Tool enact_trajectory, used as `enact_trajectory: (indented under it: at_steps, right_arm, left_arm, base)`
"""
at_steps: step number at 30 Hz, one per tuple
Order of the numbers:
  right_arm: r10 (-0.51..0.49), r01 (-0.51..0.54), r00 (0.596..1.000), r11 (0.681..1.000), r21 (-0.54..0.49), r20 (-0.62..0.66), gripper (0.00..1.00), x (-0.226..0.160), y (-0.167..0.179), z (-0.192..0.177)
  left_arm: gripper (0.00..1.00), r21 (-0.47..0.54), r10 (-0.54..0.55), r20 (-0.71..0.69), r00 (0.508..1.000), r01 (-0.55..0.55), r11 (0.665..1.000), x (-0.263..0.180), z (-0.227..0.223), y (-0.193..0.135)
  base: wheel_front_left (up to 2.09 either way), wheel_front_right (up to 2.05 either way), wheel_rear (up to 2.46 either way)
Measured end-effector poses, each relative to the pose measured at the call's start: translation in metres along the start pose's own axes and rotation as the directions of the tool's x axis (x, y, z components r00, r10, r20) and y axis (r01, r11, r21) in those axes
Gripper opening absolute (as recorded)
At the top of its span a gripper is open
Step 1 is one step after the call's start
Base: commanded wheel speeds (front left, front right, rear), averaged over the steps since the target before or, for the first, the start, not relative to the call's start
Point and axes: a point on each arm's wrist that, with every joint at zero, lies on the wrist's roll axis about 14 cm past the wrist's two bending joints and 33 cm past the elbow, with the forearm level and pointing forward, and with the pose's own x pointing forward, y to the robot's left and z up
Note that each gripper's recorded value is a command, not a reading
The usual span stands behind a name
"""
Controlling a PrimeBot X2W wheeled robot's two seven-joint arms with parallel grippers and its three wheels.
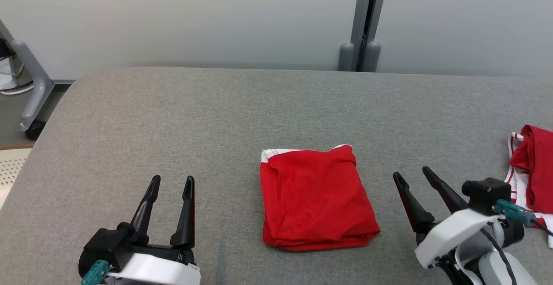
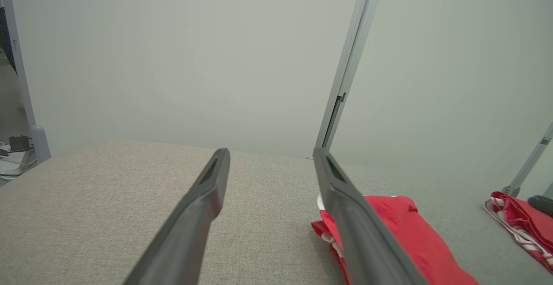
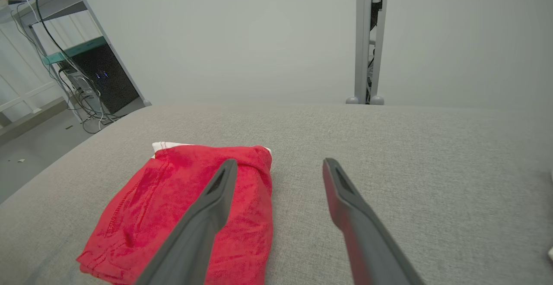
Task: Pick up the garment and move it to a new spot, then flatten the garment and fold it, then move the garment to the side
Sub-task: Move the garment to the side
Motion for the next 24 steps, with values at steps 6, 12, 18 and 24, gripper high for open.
enact_trajectory:
  at_steps: [6, 12, 18, 24]
  right_arm:
    - [0.063, -0.059, 0.994, 0.997, 0.050, -0.089, 1.00, 0.039, 0.012, -0.017]
    - [0.083, -0.062, 0.953, 0.995, 0.078, -0.291, 1.00, 0.058, 0.015, -0.069]
    - [0.108, -0.051, 0.863, 0.990, 0.128, -0.494, 1.00, 0.056, 0.026, -0.114]
    - [0.109, 0.013, 0.771, 0.982, 0.186, -0.628, 1.00, 0.051, 0.024, -0.135]
  left_arm:
    - [1.00, -0.002, 0.023, -0.004, 1.000, -0.023, 1.000, 0.000, -0.001, 0.008]
    - [1.00, -0.002, 0.066, -0.007, 0.998, -0.066, 0.998, -0.005, -0.001, 0.022]
    - [1.00, 0.003, 0.100, -0.005, 0.995, -0.100, 0.995, -0.011, 0.001, 0.031]
    - [1.00, 0.006, 0.110, -0.003, 0.994, -0.110, 0.994, -0.013, 0.001, 0.034]
  base:
    - [0.00, 0.00, 0.00]
    - [0.00, 0.00, 0.00]
    - [0.00, 0.00, 0.00]
    - [0.00, 0.00, 0.00]
